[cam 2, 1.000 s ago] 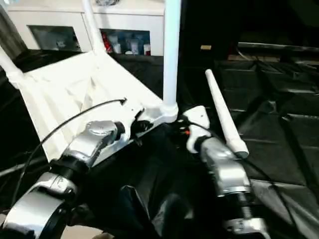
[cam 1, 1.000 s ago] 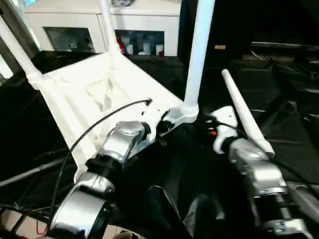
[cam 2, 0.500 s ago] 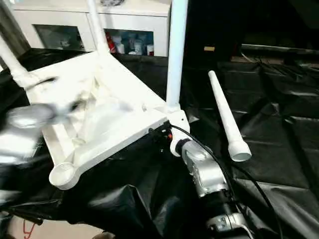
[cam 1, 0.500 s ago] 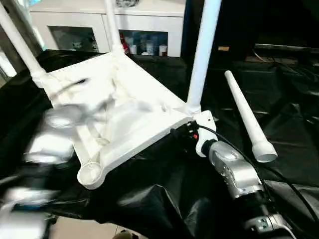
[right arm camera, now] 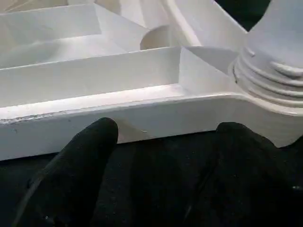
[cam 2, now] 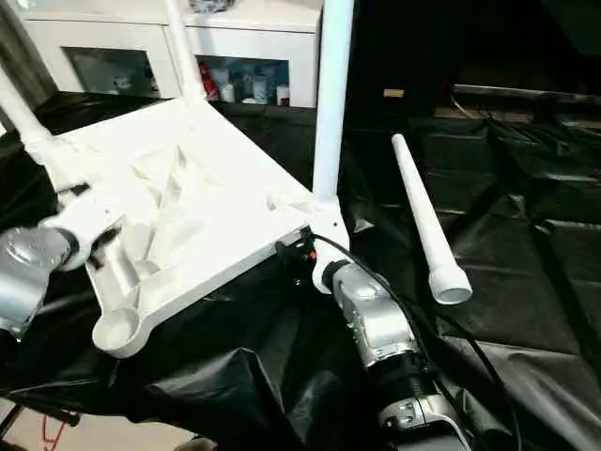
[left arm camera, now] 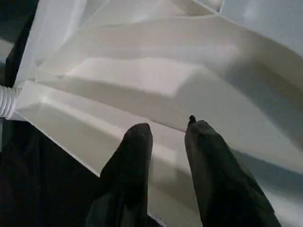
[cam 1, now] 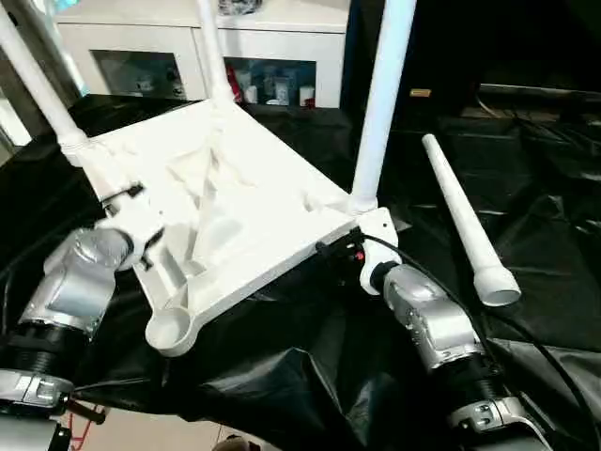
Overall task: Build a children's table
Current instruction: Rotate table base
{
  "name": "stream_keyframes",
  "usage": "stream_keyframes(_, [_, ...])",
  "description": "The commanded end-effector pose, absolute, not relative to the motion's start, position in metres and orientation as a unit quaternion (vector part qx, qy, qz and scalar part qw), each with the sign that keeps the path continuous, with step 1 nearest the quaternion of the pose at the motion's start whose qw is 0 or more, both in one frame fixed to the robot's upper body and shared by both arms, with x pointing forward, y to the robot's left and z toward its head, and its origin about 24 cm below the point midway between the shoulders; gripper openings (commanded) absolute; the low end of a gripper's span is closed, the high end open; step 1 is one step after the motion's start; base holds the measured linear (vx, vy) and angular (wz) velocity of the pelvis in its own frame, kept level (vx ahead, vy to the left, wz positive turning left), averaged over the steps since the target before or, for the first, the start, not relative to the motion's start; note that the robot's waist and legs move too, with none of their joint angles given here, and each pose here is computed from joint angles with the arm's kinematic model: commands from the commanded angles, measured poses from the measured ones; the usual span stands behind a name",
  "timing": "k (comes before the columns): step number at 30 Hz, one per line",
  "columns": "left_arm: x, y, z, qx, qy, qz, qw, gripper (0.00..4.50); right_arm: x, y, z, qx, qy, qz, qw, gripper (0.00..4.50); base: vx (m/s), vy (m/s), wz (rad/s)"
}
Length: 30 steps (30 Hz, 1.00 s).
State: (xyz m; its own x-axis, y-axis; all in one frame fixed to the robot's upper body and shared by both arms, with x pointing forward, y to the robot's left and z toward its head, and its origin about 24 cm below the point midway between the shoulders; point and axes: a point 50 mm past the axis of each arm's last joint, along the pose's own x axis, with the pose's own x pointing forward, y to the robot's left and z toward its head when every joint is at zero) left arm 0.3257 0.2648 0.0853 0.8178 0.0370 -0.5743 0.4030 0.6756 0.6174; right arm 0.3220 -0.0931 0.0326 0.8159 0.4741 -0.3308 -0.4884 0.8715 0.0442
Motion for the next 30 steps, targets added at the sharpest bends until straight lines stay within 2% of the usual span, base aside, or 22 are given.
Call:
stream_keyframes(1, [0.32,0.269,0.076,0.398,0.316,-0.11,0.854,1.43,0.326,-0.09,0.037,-0.027,0.159,0.254,0.954,3.88,0.0,0.0,0.0])
stream_keyframes(4, [0.321,0.275,0.08,0.402,0.311,-0.086,0.857,1.09,0.327,-0.089,0.037,-0.028,0.158,0.256,0.953,3.88,0.0,0.0,0.0])
stream_keyframes(7, [0.32,0.279,0.082,0.399,0.317,-0.087,0.856,1.06,0.328,-0.089,0.037,-0.029,0.159,0.257,0.953,3.88,0.0,0.0,0.0])
stream_keyframes(11, [0.32,0.28,0.082,0.398,0.323,-0.09,0.854,0.7,0.329,-0.089,0.037,-0.031,0.161,0.258,0.952,3.88,0.0,0.0,0.0])
stream_keyframes(14, [0.316,0.272,0.075,0.382,0.339,-0.15,0.847,0.61,0.331,-0.088,0.037,-0.031,0.161,0.259,0.952,3.88,0.0,0.0,0.0])
stream_keyframes(16, [0.309,0.258,0.068,0.361,0.35,-0.221,0.836,0.27,0.333,-0.086,0.037,-0.031,0.159,0.263,0.951,3.88,0.0,0.0,0.0])
stream_keyframes(18, [0.303,0.248,0.064,0.353,0.358,-0.278,0.819,0.15,0.335,-0.083,0.036,-0.032,0.159,0.273,0.948,3.88,0.0,0.0,0.0])
stream_keyframes(19, [0.303,0.248,0.064,0.353,0.358,-0.278,0.819,0.15,0.335,-0.083,0.036,-0.032,0.159,0.273,0.948,3.88,0.0,0.0,0.0])
stream_keyframes(20, [0.297,0.243,0.062,0.361,0.371,-0.314,0.796,0.15,0.336,-0.08,0.036,-0.034,0.158,0.282,0.946,3.88,0.0,0.0,0.0])
stream_keyframes(25, [0.286,0.231,0.058,0.341,0.393,-0.389,0.76,0.06,0.339,-0.073,0.039,-0.035,0.152,0.295,0.943,3.88,0.0,0.0,0.0])
stream_keyframes(30, [0.277,0.21,0.063,0.314,0.369,-0.47,0.738,0.06,0.34,-0.069,0.042,-0.038,0.146,0.311,0.938,3.88,0.0,0.0,0.0])
